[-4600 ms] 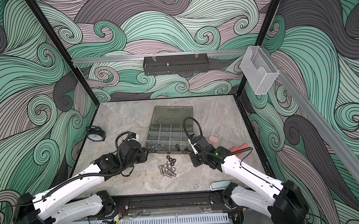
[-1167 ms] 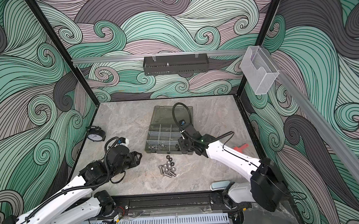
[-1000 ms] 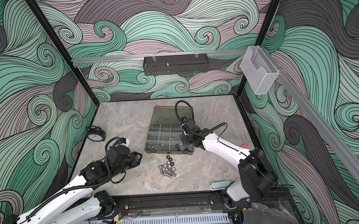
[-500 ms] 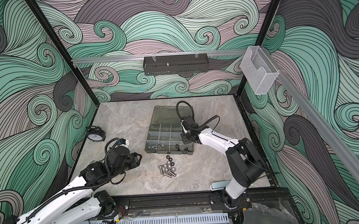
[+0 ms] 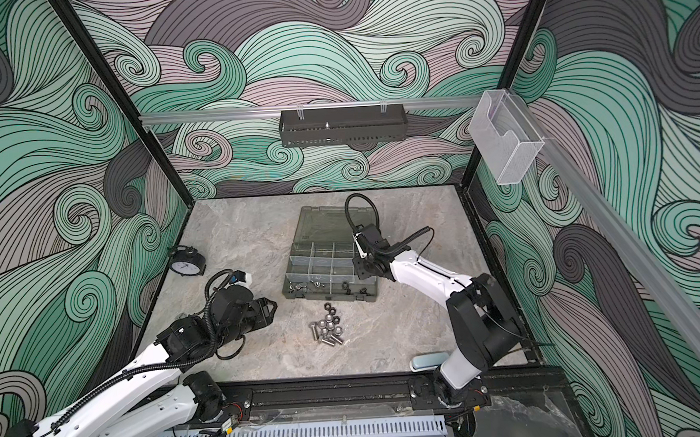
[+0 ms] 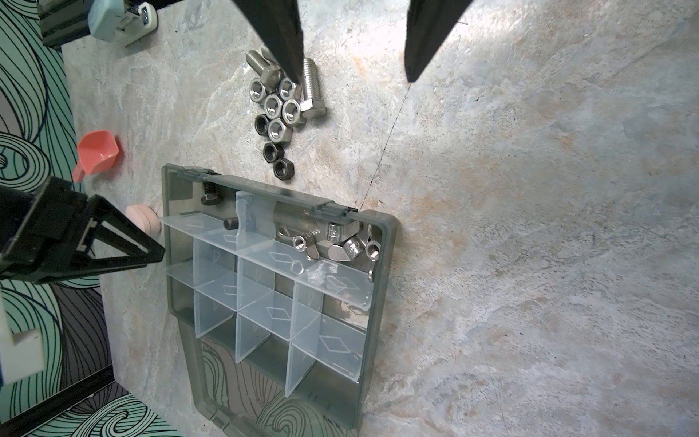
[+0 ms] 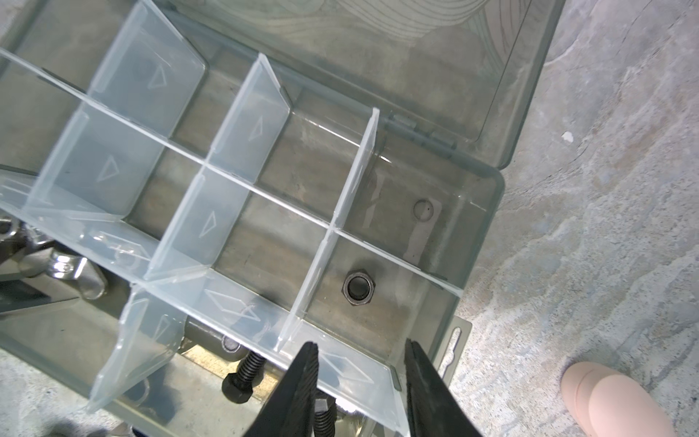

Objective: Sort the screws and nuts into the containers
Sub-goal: 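Carry the black nut into a box compartment and open the right gripper, then draw the right gripper back while the left arm reaches toward the pile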

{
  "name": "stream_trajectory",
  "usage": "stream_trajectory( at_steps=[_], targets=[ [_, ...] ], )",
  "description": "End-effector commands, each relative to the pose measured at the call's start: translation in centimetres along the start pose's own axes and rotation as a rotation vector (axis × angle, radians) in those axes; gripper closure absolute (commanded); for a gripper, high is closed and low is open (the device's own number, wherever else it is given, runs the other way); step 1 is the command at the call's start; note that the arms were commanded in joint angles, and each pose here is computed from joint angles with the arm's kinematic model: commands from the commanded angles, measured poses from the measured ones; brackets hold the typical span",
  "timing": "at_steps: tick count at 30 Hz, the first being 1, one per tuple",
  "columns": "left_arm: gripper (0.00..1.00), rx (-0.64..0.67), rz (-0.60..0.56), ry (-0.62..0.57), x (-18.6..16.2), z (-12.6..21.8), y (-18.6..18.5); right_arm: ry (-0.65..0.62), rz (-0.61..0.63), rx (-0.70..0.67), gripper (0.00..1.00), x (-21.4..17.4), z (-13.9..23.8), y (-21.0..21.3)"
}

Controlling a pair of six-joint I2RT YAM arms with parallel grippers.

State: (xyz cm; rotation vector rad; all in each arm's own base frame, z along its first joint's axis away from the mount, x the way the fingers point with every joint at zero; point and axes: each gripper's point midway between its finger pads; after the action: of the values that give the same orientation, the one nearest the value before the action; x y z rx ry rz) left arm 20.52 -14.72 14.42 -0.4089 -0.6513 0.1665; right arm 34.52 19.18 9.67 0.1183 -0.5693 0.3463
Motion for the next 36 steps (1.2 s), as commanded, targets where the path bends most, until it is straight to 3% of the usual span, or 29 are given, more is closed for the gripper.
stream_trajectory(
  at_steps=[1,15,23,36],
  targets=[
    [0.54,0.004,0.007,0.006,-0.1,-0.2,0.1,-0.001,-0.01,0.012,0.6,-0.4,0.9,0.0],
    [0.54,0.014,-0.075,0.1,-0.9,-1.5,-1.0,-0.019,-0.052,0.045,0.61,-3.5,4.8,-0.4],
    [0.55,0.008,-0.161,0.237,-1.9,-3.1,-3.1,-0.013,-0.098,0.059,0.61,-6.4,6.0,-0.5],
    [0.55,-0.031,-0.316,0.366,-3.4,-6.7,-7.2,-0.022,-0.159,0.078,0.61,-9.1,7.1,-0.5]
  ],
)
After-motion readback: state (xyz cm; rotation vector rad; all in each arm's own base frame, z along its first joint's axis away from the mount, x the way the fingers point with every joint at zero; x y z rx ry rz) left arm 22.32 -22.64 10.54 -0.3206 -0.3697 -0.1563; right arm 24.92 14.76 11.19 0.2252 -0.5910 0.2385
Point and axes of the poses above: each gripper's point midway between its finger pads, its own z axis back along the fingers, its own y axis along the line the jaws close on, x = y × z, and after that the axes turned 2 degrees about -z, right-handed
